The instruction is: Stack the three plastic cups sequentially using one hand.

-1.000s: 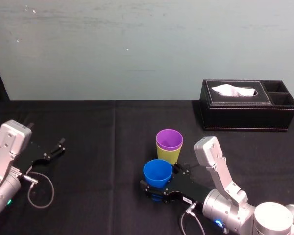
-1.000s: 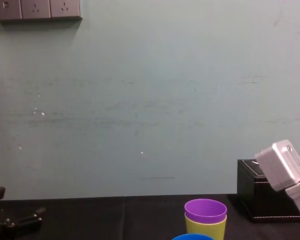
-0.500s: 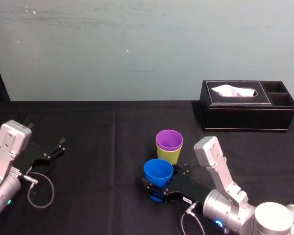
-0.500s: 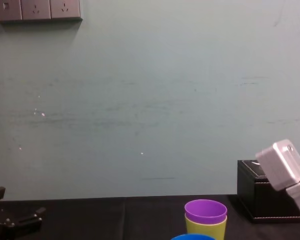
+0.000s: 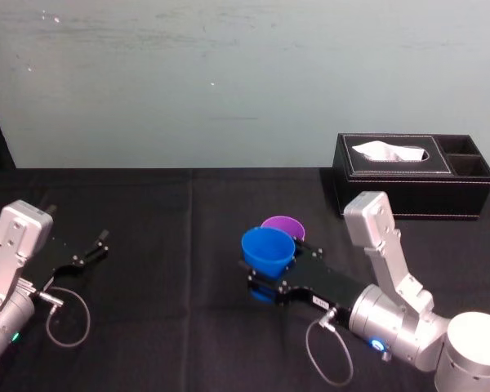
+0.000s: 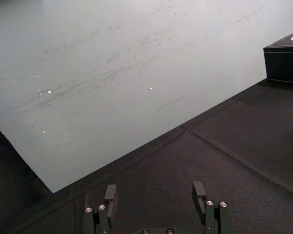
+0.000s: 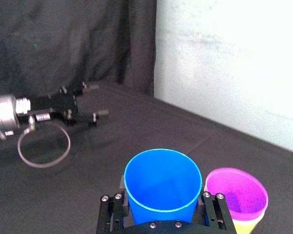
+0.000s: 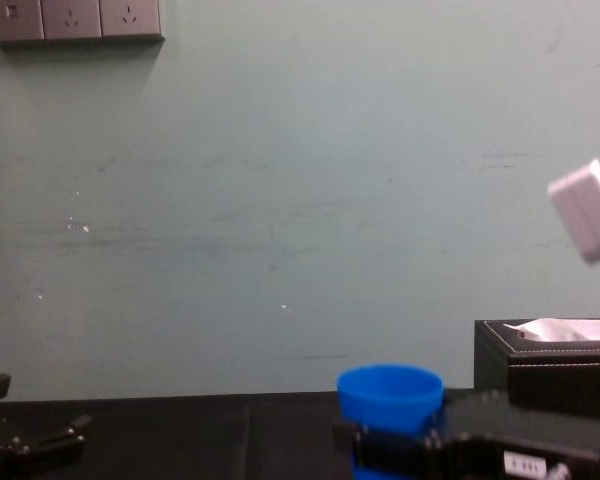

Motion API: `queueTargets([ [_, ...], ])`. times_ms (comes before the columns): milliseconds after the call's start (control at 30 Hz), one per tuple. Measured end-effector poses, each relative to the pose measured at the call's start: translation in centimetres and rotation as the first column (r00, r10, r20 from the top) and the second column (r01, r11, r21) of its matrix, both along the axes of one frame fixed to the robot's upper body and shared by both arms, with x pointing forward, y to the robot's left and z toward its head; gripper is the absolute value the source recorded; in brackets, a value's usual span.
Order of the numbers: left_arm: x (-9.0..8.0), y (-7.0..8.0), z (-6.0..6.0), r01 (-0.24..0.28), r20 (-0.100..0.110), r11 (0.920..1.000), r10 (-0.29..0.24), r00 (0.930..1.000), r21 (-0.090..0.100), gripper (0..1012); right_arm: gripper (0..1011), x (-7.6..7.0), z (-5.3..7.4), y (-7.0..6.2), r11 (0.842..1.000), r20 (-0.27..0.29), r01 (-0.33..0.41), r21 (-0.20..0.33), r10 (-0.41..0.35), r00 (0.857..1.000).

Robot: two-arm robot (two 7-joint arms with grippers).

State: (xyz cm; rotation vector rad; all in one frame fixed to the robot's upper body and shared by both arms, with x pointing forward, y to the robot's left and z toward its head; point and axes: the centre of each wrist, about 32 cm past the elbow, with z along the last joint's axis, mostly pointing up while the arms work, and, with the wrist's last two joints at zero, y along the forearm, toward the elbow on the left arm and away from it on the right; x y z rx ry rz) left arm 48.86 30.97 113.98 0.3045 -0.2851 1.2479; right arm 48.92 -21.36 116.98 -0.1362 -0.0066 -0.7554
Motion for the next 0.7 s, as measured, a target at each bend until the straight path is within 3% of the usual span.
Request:
queueTargets([
  [367, 0.0, 0.0, 0.0, 0.000, 0.000, 1.0000, 0.000, 1.0000, 0.000, 1000, 737, 1.5, 2.6, 0.1, 0.999, 0.043, 0.013, 0.042, -0.015, 0.999],
  [700, 0.0, 0.0, 0.0, 0.000, 0.000, 1.0000, 0.000, 1.0000, 0.000, 1000, 737, 3.7, 3.0, 0.0, 0.997, 0.060, 0.059, 0.040, -0.062, 0.996],
])
